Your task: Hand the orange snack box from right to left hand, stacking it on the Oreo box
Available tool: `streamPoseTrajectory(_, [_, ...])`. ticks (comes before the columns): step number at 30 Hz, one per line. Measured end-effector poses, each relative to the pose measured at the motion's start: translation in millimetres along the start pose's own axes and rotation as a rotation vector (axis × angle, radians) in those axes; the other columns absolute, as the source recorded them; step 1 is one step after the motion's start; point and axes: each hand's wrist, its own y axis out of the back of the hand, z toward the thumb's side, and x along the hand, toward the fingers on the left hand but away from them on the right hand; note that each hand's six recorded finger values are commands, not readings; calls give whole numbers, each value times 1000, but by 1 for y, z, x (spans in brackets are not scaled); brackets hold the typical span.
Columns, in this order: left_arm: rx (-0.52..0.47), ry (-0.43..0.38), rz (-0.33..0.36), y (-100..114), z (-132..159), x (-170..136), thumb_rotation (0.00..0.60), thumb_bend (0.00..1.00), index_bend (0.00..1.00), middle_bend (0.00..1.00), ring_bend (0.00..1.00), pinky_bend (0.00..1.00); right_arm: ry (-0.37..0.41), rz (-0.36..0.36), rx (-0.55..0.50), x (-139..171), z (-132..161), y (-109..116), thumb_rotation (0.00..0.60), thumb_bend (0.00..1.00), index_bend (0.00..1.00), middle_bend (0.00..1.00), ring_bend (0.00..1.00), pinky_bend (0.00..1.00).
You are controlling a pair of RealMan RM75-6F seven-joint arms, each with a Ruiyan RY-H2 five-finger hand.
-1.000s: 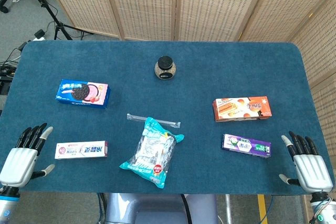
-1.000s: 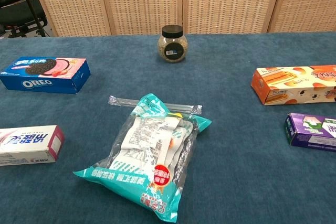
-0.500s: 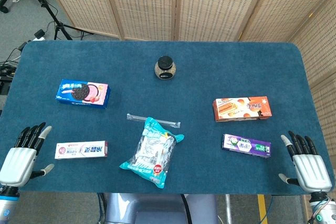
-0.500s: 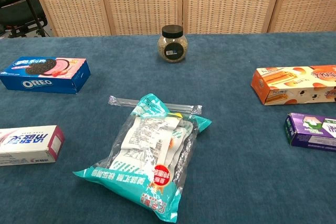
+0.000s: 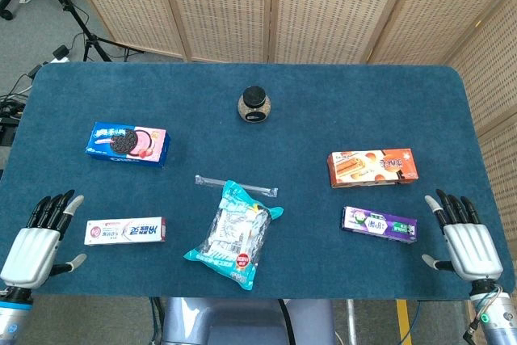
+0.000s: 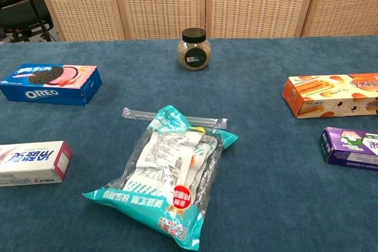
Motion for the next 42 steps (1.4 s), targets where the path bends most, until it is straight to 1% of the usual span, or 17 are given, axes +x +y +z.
streamPoseTrajectory(3, [0, 2, -13, -4, -1, 1, 600, 128, 32, 0, 0, 0, 19, 12, 7, -18, 7, 5, 600, 0, 0, 0, 0, 0])
streamPoseTrajectory(5, [-1, 1, -15, -5, -1, 2, 600, 128, 32, 0, 0, 0, 29, 32, 17, -33, 12, 7, 600, 0, 0, 0, 0, 0])
streamPoseTrajectory(11, [-11, 9, -13, -4, -3, 3, 600, 127, 32, 0, 0, 0, 36, 150, 21, -79, 27, 2, 600, 0, 0, 0, 0, 0])
streamPoseTrajectory(14, [-16, 13, -23, -6, -5, 4, 600, 128, 33, 0, 0, 0, 45, 196, 28, -103, 38, 2, 600, 0, 0, 0, 0, 0])
streamPoseTrajectory(17, [-19, 15, -36, -10, -6, 5, 600, 128, 32, 0, 0, 0, 51, 211, 52, -129, 49, 3, 600, 0, 0, 0, 0, 0])
streamPoseTrajectory(22, [-25, 18, -44, -13, -7, 6, 600, 128, 32, 0, 0, 0, 35, 209, 76, -159, 57, 5, 600, 0, 0, 0, 0, 0])
streamPoseTrajectory(25, [-27, 25, -48, -15, -10, 8, 600, 128, 32, 0, 0, 0, 20, 210, 84, -173, 60, 7, 600, 0, 0, 0, 0, 0])
streamPoseTrajectory(30, [-30, 31, -62, -19, -11, 9, 600, 128, 32, 0, 0, 0, 2, 235, 72, -188, 66, 2, 600, 0, 0, 0, 0, 0])
streamPoseTrajectory(38, [-40, 11, -109, -31, -6, 8, 600, 128, 32, 0, 0, 0, -15, 291, 82, -209, 68, -13, 600, 0, 0, 0, 0, 0])
streamPoseTrajectory(42, [-41, 16, -106, -31, -8, 9, 600, 128, 32, 0, 0, 0, -23, 316, 86, -216, 67, -21, 600, 0, 0, 0, 0, 0])
